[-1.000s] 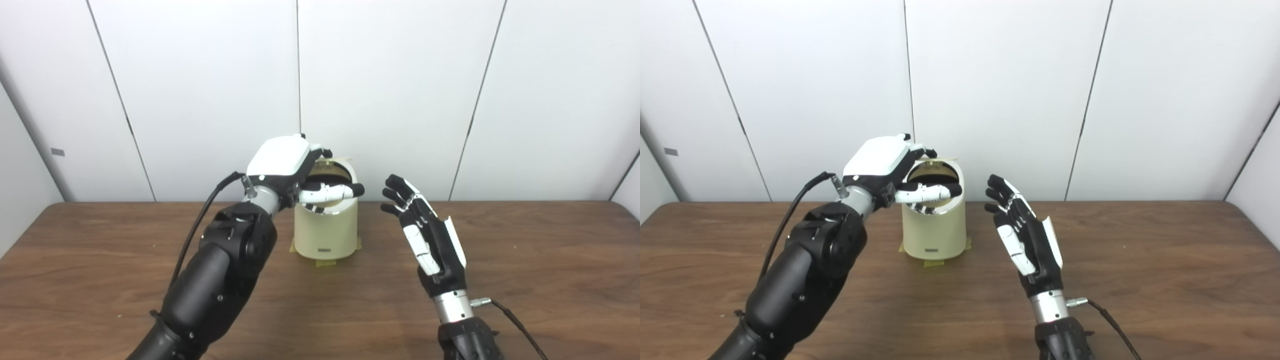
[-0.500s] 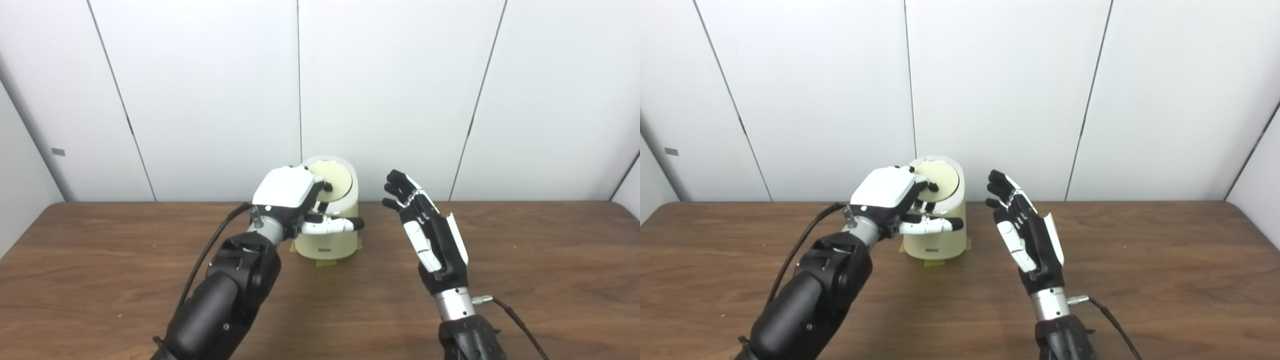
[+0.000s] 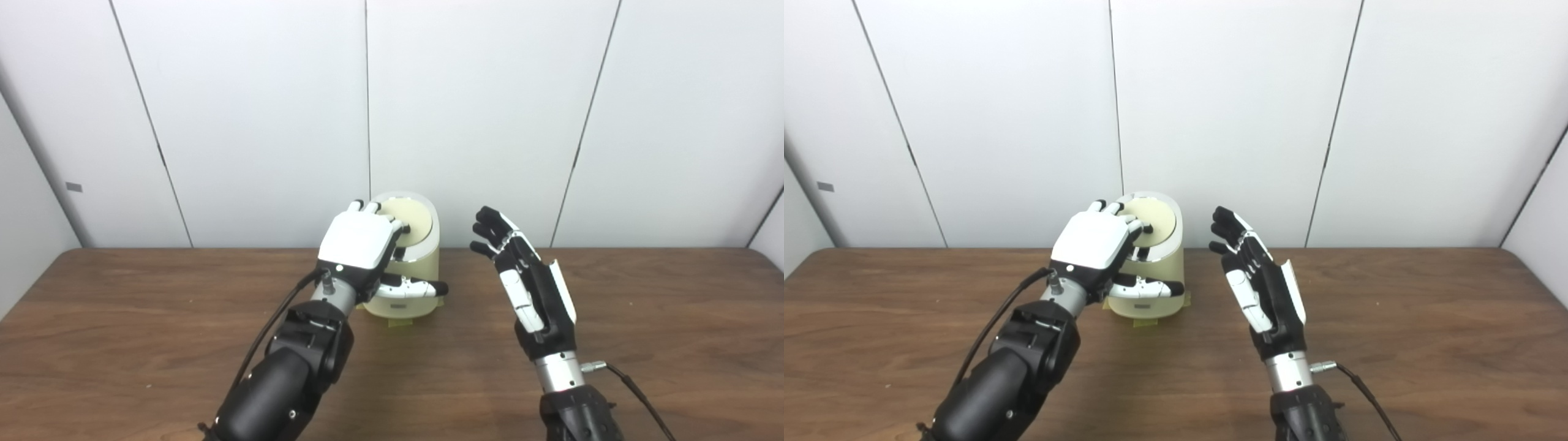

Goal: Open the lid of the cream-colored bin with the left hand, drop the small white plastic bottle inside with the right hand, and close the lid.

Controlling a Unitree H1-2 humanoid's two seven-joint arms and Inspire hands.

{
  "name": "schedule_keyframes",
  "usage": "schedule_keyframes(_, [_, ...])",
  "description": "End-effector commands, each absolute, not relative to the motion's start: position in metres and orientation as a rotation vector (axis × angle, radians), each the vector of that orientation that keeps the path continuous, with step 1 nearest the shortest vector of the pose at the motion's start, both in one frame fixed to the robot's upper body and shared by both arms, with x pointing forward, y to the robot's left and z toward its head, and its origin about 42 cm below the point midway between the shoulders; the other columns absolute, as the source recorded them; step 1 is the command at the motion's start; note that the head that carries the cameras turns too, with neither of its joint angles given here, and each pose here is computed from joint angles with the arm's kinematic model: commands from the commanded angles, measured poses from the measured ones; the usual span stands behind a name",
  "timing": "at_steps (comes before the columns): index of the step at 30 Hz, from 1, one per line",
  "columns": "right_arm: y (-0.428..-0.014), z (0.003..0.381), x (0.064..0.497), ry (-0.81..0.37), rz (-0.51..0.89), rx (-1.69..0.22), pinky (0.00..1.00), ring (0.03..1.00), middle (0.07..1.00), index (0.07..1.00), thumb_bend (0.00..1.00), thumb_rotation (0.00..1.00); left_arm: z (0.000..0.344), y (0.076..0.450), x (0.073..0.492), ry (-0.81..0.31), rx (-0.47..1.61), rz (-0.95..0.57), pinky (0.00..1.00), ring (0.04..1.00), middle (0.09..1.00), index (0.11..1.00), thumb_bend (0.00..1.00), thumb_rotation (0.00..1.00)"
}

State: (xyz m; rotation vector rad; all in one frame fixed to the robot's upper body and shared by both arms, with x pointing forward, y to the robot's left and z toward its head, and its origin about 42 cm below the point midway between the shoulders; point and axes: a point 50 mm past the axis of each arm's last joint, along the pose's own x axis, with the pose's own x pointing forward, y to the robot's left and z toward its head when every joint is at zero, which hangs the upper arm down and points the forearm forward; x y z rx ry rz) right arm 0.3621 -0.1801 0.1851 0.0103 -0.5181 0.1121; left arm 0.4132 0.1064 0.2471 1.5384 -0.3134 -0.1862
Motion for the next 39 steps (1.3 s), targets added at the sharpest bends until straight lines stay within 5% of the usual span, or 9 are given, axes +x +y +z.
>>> schedule_keyframes(1, [-0.177,0.206,0.370,-0.592,0.119,0.027,0.79,0.864,0.876,0.853,0.30,0.76,0.225,0.115,0.419,-0.213,1.582,-0.244,1.00,0.974,0.862,0.834,0.88,0.92])
schedule_keyframes(19, [-0.173,0.205,0.370,-0.585,0.117,0.046,0.79,0.861,0.869,0.846,0.31,0.72,0.210,0.118,0.406,-0.232,1.600,-0.313,1.00,0.915,0.782,0.760,0.91,0.98])
schedule_keyframes(29, [-0.175,0.206,0.371,-0.589,0.117,0.040,0.79,0.865,0.877,0.856,0.31,0.74,0.195,0.115,0.400,-0.222,1.608,-0.351,1.00,0.803,0.547,0.510,0.86,0.92])
schedule_keyframes(35, [-0.175,0.208,0.371,-0.587,0.115,0.039,0.80,0.866,0.877,0.856,0.29,0.75,0.194,0.116,0.401,-0.217,1.621,-0.352,1.00,0.810,0.611,0.547,0.86,0.92])
schedule_keyframes(39, [-0.176,0.206,0.372,-0.587,0.114,0.039,0.79,0.866,0.876,0.856,0.29,0.75,0.197,0.118,0.401,-0.230,1.609,-0.313,1.00,0.888,0.807,0.777,0.87,0.94])
